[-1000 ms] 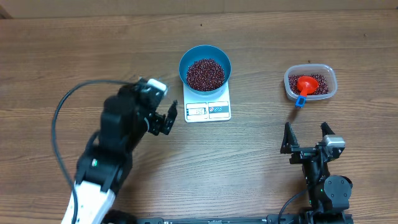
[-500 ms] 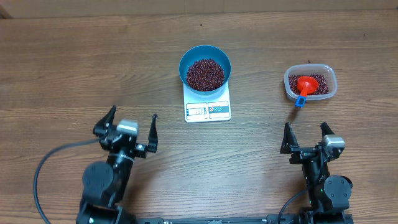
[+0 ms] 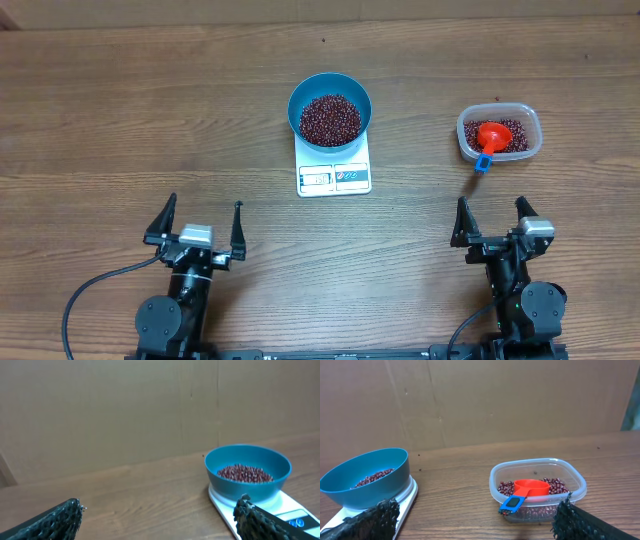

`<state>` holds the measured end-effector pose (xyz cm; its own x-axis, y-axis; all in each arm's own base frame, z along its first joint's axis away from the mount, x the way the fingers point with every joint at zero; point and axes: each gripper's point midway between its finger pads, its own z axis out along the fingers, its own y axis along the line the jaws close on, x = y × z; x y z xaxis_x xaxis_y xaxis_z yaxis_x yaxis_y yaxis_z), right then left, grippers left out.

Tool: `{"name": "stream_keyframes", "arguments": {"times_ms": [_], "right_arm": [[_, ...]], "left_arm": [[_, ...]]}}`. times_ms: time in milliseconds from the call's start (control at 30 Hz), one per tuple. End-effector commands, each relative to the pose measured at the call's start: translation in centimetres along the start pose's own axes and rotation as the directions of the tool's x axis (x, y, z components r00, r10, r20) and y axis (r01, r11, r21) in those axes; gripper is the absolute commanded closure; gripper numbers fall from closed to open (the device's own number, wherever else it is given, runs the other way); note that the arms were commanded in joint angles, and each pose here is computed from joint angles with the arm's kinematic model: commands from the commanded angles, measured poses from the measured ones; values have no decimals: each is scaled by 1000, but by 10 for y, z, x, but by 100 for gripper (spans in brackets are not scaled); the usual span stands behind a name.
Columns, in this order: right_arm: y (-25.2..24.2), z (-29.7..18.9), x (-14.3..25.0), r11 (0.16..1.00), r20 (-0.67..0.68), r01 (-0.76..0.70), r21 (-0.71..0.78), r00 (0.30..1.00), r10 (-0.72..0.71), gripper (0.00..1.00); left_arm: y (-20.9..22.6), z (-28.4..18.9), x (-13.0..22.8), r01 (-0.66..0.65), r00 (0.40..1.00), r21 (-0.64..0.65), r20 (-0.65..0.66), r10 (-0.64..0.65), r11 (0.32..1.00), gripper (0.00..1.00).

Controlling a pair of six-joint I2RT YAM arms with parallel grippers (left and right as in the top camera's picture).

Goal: Scoop item into bowl and weigh 150g on scale

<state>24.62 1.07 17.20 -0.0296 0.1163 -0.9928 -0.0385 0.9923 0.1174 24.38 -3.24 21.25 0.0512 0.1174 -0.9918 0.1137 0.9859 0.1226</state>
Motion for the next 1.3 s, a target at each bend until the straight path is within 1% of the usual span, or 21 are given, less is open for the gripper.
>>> {"name": "stream_keyframes", "arguments": {"times_ms": [0,267,400,500,667,1267], "right_arm": [[2,0,2,1000,3,4,-8,1000,-4,0],[2,0,2,1000,3,4,-8,1000,-4,0],[2,0,2,1000,2,4,-9,1000,-4,0],[2,0,2,1000,3,4,-8,1000,-4,0],[2,0,2,1000,2,4,-9,1000,-4,0],[2,0,2,1000,3,4,-8,1000,-4,0]], "left_arm": [[2,0,11,20,1000,-17,1,-20,1000,0],[-1,1,40,17,999,-12,-46,-18,1000,0],[1,-1,44,16,998,-21,-65,-18,1000,1],[-1,-2,57,14,993,-15,-116,-16,1000,0],[-5,-2,56,18,994,10,-111,-17,1000,0],[-5,-2,56,17,993,8,-113,-16,1000,0]]}}
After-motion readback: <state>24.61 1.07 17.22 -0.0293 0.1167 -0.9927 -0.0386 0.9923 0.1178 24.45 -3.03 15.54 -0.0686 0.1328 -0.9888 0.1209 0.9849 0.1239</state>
